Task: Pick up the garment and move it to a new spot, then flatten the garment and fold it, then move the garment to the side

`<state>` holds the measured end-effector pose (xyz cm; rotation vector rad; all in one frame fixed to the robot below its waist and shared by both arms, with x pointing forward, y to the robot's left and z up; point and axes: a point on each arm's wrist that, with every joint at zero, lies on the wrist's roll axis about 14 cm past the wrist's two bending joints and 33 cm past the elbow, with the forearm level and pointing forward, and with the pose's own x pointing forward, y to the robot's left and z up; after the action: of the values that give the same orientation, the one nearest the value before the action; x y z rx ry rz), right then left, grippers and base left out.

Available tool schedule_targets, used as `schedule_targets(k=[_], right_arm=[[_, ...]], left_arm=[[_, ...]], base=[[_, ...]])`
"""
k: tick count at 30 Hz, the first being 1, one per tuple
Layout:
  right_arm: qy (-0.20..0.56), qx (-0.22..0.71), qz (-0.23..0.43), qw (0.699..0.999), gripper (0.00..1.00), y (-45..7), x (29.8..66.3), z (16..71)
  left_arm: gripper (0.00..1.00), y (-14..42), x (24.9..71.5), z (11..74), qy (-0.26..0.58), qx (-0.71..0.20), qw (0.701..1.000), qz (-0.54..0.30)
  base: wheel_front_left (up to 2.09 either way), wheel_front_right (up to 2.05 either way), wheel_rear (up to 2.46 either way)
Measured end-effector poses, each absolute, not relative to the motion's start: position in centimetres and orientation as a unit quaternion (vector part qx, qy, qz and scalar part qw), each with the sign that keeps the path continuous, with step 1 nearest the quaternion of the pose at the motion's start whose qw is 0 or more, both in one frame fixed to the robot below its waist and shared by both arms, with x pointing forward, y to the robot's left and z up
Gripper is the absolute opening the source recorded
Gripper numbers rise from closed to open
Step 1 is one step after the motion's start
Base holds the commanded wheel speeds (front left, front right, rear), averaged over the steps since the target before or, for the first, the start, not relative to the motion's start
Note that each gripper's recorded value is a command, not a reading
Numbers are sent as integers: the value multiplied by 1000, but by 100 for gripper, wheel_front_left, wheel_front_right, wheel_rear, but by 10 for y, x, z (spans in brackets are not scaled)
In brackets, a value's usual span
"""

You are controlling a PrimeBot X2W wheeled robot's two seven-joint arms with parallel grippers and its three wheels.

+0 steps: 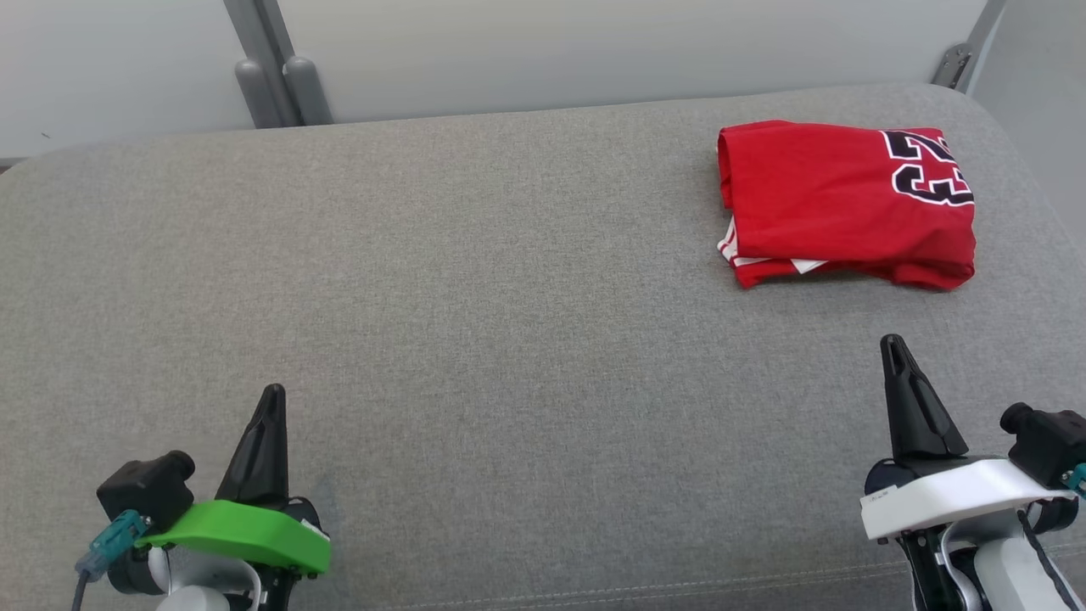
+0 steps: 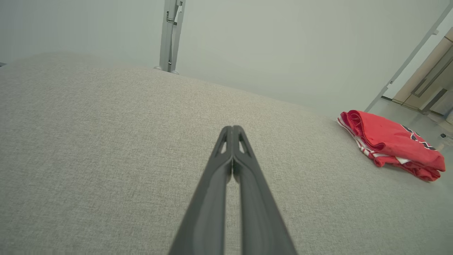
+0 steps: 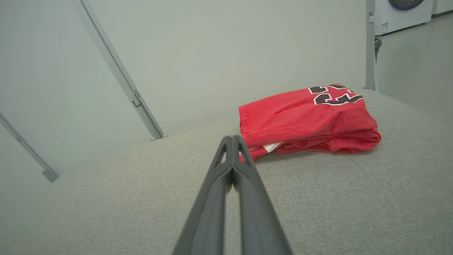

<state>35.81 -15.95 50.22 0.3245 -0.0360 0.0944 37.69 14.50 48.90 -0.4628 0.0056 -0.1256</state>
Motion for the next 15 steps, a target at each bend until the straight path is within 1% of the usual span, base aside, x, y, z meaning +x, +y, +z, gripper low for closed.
schedule_targets(k=[5, 15], right_arm=[[-10, 205, 37, 978, 0, -163, 359, 501], [7, 264, 16, 964, 0, -171, 359, 494]], left_arm=[[0, 148, 377, 488, 9, -267, 962, -52], [0, 155, 378, 486, 17, -313, 949, -36]], base=[[0, 0, 0], [0, 0, 0]])
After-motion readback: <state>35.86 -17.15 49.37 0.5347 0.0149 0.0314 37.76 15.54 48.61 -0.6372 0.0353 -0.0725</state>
